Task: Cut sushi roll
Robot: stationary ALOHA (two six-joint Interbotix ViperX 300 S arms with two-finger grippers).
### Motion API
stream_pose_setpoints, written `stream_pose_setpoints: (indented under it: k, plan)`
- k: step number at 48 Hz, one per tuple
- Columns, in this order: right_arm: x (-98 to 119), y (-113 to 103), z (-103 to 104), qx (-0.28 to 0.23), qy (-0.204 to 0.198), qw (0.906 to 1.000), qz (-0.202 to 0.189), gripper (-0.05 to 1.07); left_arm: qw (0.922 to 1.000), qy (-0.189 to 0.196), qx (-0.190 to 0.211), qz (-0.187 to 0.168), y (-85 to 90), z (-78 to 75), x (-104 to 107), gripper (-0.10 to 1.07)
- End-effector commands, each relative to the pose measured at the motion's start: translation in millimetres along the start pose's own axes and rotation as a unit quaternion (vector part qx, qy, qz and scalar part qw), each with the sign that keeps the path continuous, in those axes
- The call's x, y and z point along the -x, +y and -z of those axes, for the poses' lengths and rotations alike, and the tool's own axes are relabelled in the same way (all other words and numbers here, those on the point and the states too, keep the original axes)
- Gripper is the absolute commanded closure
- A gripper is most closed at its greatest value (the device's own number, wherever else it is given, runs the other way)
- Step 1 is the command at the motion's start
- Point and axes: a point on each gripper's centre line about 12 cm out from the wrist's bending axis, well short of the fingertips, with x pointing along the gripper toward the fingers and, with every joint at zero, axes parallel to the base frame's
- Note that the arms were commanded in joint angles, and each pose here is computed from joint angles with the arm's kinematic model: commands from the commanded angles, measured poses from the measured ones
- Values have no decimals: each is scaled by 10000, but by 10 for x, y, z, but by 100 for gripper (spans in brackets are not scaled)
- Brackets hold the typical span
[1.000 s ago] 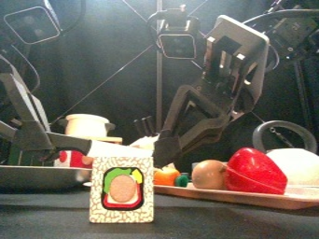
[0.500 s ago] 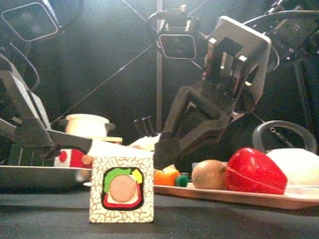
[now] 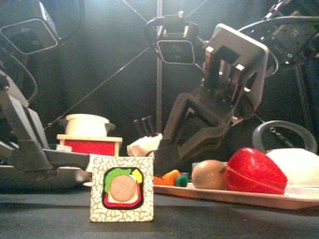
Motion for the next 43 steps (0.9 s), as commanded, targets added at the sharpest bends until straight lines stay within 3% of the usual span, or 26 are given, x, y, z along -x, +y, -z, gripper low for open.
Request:
stream_pose_setpoints:
  k: [1, 15, 30, 43]
  plan:
    - [13, -7, -109, -163, -89, 9998, -28, 60, 9999, 42, -23, 156, -100, 3, 17, 62]
    - [-57, -19, -28, -289, 56, 9996, 26, 61, 9997, 184, -1, 145, -115, 52, -25, 62]
    - [-146, -35, 83, -599, 278, 9978, 110, 80, 9995, 291, 10, 108, -112, 96, -67, 62]
    - [-180, -60, 118, -702, 348, 9968, 155, 82, 9983, 559, 106, 106, -103, 188, -78, 62]
